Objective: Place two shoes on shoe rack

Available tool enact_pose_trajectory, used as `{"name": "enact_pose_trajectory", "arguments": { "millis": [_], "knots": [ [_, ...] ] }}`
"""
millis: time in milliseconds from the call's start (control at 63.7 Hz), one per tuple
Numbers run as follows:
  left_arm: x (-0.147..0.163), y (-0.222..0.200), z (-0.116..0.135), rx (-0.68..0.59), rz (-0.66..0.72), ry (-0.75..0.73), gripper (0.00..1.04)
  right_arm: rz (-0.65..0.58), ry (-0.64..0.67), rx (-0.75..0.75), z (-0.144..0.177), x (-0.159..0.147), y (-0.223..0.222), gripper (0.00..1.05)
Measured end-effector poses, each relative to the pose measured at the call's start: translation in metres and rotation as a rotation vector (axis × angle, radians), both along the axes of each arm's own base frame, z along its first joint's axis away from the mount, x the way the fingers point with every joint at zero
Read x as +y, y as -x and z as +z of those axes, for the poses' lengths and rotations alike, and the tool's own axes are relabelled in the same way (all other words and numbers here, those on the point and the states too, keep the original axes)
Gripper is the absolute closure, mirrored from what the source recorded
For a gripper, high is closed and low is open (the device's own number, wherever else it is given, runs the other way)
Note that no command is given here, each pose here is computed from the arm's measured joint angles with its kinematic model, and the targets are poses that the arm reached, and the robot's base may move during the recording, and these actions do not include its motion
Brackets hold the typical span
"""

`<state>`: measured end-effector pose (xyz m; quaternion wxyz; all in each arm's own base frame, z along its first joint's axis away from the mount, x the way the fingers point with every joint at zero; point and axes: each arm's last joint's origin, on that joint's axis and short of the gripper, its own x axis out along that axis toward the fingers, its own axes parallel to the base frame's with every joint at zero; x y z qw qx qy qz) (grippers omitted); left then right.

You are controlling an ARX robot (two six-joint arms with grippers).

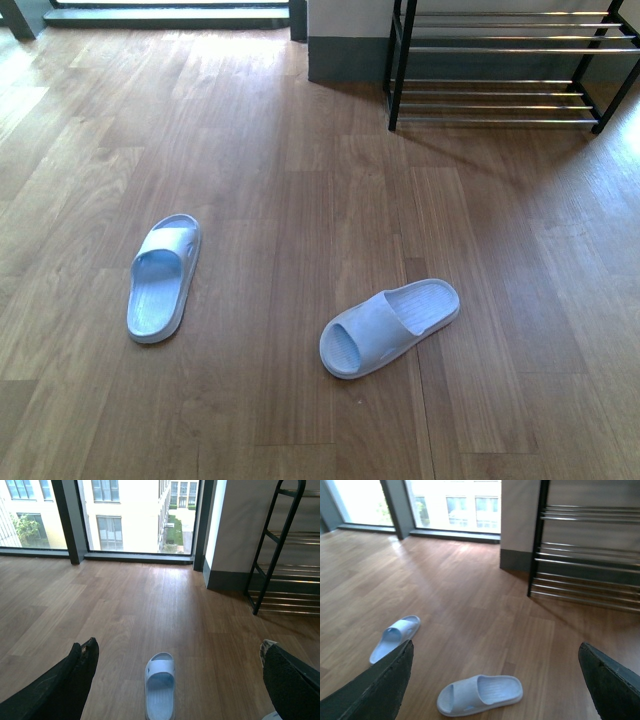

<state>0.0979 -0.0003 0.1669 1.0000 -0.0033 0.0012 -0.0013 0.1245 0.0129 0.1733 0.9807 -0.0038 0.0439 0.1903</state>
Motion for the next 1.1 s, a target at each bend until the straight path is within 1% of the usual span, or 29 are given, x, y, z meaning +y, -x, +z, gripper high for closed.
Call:
{"name": "enact_pose_trajectory", "arguments": {
  "millis": [94,157,235,345,439,581,675,753,895,1020,1099],
  "knots": [
    [0.0,0.0,0.0,0.0,0.0,0.0,0.09,0.041,0.057,0.037,0.005,0.008,-0.034,0.09],
    [0.0,0.0,0.0,0.0,0.0,0.0,0.09,0.064,0.104,0.092,-0.003,0.013,-0.064,0.09],
    [0.0,0.0,0.0,0.0,0.0,0.0,0.09,0.057,0.173,0.168,-0.029,0.02,-0.106,0.09],
    [0.0,0.0,0.0,0.0,0.0,0.0,0.09,0.066,0.251,0.213,-0.065,0.026,-0.146,0.09],
    [0.0,0.0,0.0,0.0,0.0,0.0,0.09,0.108,0.338,0.273,-0.112,0.035,-0.176,0.09],
    [0.0,0.0,0.0,0.0,0.0,0.0,0.09,0.2,0.445,0.377,-0.179,0.049,-0.199,0.09],
    [0.0,0.0,0.0,0.0,0.0,0.0,0.09,0.305,0.553,0.462,-0.244,0.058,-0.212,0.09],
    [0.0,0.0,0.0,0.0,0.0,0.0,0.09,0.349,0.613,0.485,-0.281,0.062,-0.218,0.09],
    [0.0,0.0,0.0,0.0,0.0,0.0,0.09,0.357,0.66,0.512,-0.323,0.066,-0.232,0.09],
    [0.0,0.0,0.0,0.0,0.0,0.0,0.09,0.354,0.676,0.515,-0.341,0.069,-0.245,0.09],
    [0.0,0.0,0.0,0.0,0.0,0.0,0.09,0.36,0.675,0.517,-0.347,0.071,-0.251,0.09]
  ]
}}
